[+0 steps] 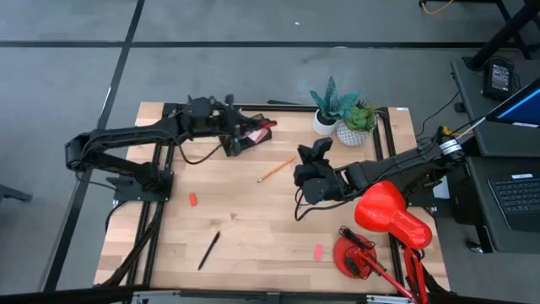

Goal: Pick and place office supplies into organizer
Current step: Put the scissors into the desk organizer

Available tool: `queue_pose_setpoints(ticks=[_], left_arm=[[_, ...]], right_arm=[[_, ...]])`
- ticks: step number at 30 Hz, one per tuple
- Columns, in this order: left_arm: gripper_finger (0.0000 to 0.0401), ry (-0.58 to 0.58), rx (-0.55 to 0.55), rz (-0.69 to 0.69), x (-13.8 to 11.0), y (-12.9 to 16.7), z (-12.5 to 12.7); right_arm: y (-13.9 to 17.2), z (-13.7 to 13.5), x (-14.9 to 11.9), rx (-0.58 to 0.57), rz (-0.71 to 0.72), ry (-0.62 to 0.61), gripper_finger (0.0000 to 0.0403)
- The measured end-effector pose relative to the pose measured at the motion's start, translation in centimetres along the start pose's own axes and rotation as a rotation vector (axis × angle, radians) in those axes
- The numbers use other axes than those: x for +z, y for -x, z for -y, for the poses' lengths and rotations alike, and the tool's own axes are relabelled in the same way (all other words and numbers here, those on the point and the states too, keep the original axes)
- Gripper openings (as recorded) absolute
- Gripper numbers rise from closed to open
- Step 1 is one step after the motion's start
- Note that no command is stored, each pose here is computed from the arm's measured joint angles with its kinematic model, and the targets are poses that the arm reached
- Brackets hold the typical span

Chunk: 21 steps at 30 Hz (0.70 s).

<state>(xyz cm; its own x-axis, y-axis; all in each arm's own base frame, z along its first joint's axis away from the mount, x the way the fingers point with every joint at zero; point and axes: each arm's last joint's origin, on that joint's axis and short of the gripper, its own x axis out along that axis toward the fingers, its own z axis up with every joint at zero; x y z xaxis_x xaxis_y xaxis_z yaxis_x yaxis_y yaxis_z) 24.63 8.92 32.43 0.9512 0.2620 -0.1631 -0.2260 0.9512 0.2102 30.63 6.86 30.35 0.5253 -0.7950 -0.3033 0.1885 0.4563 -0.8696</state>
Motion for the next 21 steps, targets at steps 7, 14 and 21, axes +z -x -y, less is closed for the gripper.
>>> queue_pose_setpoints(ticks=[7, 14, 21], left_arm=[[0.0026, 0.003, 0.105, 0.097, -1.3, 4.1, -0.5], [0.0026, 0.024, 0.166, 0.075, -3.6, 5.8, -0.9], [0.0026, 0.034, 0.192, 0.062, -4.9, 5.9, -1.2]], right_arm=[[0.0, -0.9, -1.6, 0.078, -0.069, -0.212, 0.0003], [-1.0, -3.8, -3.1, 0.216, -0.082, -0.330, 0.0002], [-3.1, -6.2, -2.5, 0.540, 0.171, -0.448, 0.0001]])
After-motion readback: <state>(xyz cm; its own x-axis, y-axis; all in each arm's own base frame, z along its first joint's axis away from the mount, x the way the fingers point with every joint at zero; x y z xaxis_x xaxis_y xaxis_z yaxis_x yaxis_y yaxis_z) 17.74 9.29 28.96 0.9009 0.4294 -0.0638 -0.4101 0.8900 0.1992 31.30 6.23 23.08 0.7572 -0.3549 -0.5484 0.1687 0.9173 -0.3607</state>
